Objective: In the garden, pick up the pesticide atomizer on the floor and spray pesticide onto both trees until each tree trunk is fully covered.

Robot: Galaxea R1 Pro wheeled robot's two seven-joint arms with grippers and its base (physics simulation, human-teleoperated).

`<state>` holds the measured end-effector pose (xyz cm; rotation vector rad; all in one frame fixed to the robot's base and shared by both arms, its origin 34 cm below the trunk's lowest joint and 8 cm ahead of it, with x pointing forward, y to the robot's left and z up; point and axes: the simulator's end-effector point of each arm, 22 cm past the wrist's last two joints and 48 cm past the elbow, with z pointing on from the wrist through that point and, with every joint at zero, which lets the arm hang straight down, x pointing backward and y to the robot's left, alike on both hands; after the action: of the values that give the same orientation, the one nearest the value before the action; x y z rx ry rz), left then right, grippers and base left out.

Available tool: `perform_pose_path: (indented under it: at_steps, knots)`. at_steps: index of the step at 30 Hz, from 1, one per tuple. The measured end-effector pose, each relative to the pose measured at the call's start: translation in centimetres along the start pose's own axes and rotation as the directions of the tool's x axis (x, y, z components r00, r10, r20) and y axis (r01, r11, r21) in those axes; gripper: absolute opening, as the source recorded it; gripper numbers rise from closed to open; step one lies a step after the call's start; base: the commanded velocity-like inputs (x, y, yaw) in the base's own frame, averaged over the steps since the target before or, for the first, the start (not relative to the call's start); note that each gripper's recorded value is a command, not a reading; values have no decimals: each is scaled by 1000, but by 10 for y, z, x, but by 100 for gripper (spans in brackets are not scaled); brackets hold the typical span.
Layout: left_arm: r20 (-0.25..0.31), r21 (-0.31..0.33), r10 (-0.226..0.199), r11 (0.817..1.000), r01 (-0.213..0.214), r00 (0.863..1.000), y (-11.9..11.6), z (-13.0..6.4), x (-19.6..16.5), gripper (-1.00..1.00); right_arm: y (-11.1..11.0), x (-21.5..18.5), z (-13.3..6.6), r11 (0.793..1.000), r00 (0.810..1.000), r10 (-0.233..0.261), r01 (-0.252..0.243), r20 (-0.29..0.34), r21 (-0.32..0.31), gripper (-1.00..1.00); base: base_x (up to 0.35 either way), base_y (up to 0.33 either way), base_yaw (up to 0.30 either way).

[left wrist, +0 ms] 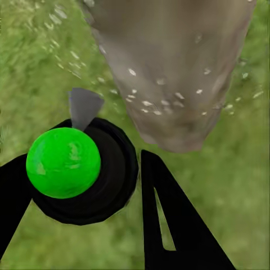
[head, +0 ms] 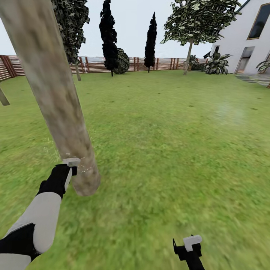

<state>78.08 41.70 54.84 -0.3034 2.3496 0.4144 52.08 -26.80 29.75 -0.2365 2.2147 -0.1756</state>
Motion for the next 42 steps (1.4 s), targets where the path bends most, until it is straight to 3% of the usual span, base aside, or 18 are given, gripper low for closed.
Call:
perform_pose_path:
  at_steps: [3, 5, 12, 27, 38, 42]
  knots:
    - [2, -50, -2, 999, 2, 1000, 35, 6, -1, -100, 0, 0, 0, 1000, 1000, 0, 0, -1, 0, 100, 16, 0, 10]
    - [-4, -61, -3, 998, 2, 1000, 46, 9, 2, -100, 0, 0, 0, 1000, 1000, 0, 0, -1, 0, 100, 3, 0, 166]
    - [-27, -10, 9, 1000, -9, 1000, 2, 5, 22, -100, 0, 0, 0, 1000, 1000, 1, -1, 1, 0, 100, 110, -187, 93]
    - [-18, -16, 2, 1000, -2, 1000, 5, 4, 16, -100, 0, 0, 0, 1000, 1000, -1, 1, -1, -1, 100, 44, -266, 4]
    - [-13, -26, -3, 1000, 2, 1000, 11, 4, 13, -100, 2, 1, 0, 1000, 1000, -1, 1, -2, -3, 100, 70, -160, 254]
    - [25, -39, -13, 999, 14, 1000, 15, -2, -6, -100, 2, 1, 0, 1000, 1000, -1, 1, -2, -3, 100, 2, -1, 276]
